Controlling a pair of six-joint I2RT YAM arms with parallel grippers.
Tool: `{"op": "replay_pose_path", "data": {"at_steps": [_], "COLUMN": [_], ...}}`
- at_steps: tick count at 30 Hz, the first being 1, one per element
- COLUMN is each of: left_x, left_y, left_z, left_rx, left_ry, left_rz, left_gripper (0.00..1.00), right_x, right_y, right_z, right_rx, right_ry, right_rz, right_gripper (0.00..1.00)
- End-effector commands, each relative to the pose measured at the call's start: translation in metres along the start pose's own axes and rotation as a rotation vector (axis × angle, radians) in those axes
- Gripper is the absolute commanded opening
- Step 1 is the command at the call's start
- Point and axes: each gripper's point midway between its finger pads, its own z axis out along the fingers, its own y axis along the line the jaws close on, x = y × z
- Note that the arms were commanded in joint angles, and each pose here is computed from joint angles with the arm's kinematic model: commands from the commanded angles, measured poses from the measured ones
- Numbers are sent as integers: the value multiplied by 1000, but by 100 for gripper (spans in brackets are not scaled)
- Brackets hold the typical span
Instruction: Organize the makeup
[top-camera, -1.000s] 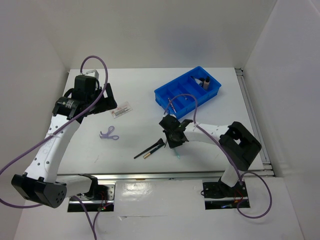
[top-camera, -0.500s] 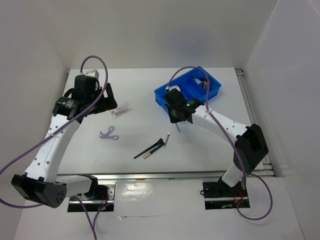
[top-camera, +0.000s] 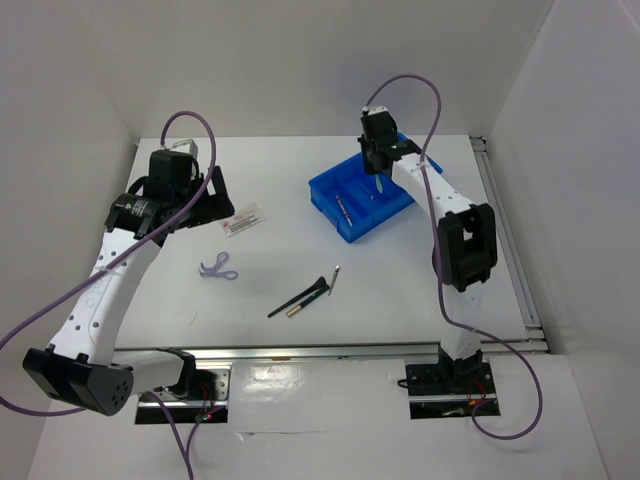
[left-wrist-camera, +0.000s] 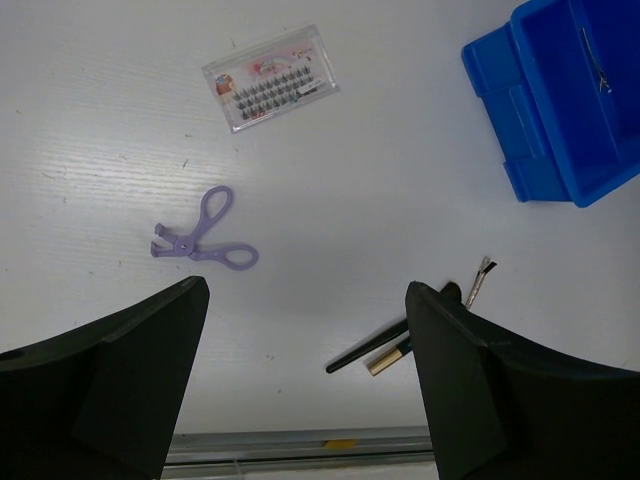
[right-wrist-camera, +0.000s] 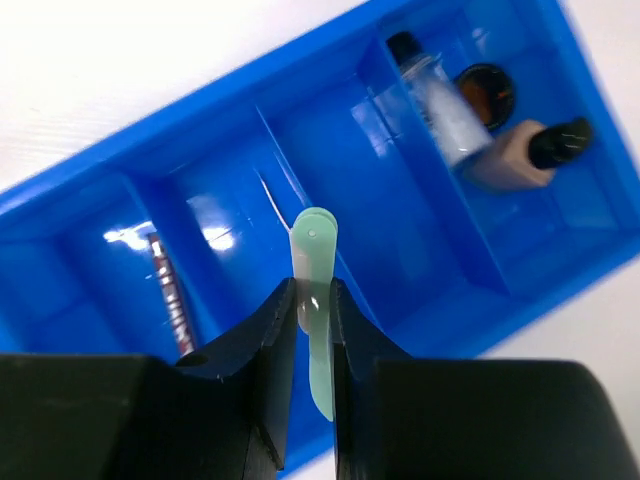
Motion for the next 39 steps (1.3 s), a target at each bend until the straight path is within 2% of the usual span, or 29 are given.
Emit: {"op": "replay_pose_path", "data": {"at_steps": [1,5,6,7,8,9,12,14,17,20,21,23,25,28,34,39], "left_x": [-12,-8,-11,-11,-11,-11,-14,-13,-13,-13,-10,-11,-11,-10,-12,-10], "left_y": [-4,-5,-6,-6,-6,-6,-6,-8,-9,-9,-6,-6,-6,-6,-9,-8], "left_z": [1,6,4,4,4,4,3,2,2,2,4,2,2,4,2,1], "left_rx": [13,15,19,19,19,19,15,25,33,33,19,23,23,18,31,31], "left_ry": [-39,-18,-26,-26,-26,-26,-39,-34,-30,-30,-25,-33,-33,-25,-29,-29], "left_rz": [-18,-25,-26,-26,-26,-26,-27,-27,-27,-27,-26,-27,-27,-26,-27,-27], "left_gripper": [94,94,94,94,94,94,94,94,94,94,94,94,94,94,94,94], "right_x": [-14,-5,-3,-2,-5,-5,-33,-48,-44,-1,31,68,119,166,202,209], "right_y": [11,13,17,18,18,17,16,9,6,21,30,42,51,68,96,122], "right_z": [24,51,58,60,58,58,34,12,-19,-52,-68,-85,-108,-132,-141,-127], "right_rx": [-9,0,-9,-9,-10,1,-4,5,8,-25,-45,-63,-39,-67,-148,-201], "right_ry": [-57,-43,-38,-32,-33,-34,-107,-139,-101,5,76,166,294,402,521,543], "right_rz": [-39,-37,-28,-19,-9,1,28,39,87,131,147,175,231,334,539,583], "right_gripper": [16,16,19,27,44,53,68,68,62,54,51,48,48,50,60,63]}}
